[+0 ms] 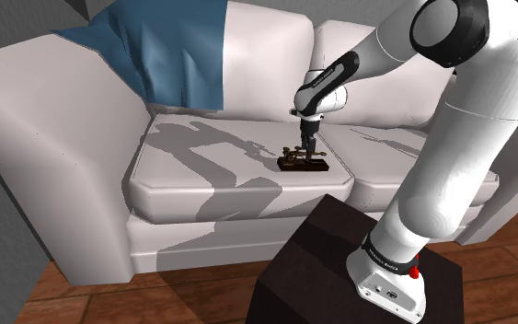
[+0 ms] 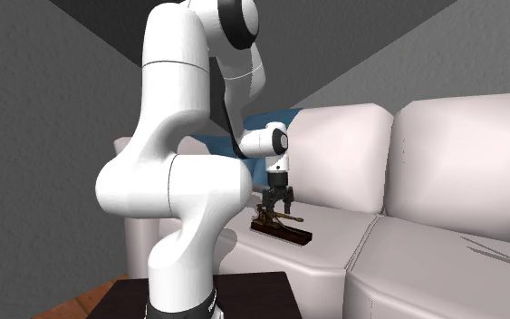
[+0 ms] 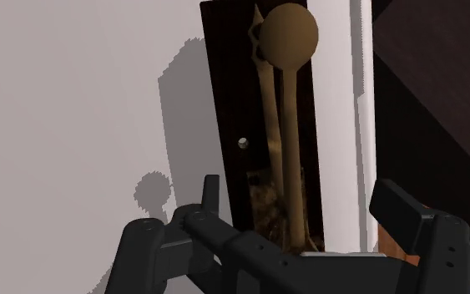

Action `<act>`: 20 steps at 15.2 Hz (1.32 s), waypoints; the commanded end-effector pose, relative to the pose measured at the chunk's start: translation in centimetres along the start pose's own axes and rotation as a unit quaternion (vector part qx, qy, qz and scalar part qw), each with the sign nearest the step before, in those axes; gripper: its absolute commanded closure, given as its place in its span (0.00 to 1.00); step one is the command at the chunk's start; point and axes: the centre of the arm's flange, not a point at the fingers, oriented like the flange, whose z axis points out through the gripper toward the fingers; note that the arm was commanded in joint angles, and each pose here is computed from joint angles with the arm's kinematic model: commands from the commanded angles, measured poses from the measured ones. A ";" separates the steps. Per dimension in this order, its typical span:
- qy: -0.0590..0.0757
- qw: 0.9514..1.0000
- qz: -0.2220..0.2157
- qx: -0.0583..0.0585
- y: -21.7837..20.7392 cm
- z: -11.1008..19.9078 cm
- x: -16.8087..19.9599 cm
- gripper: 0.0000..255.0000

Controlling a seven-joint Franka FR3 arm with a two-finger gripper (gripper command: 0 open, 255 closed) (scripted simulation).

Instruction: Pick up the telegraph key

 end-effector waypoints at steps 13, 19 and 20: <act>0.000 1.000 0.000 0.000 0.2 0.8 0.1 1.00; 0.000 1.000 0.000 0.000 -0.1 -2.3 -0.3 1.00; 0.000 1.000 0.000 0.000 -0.1 -2.8 -0.4 1.00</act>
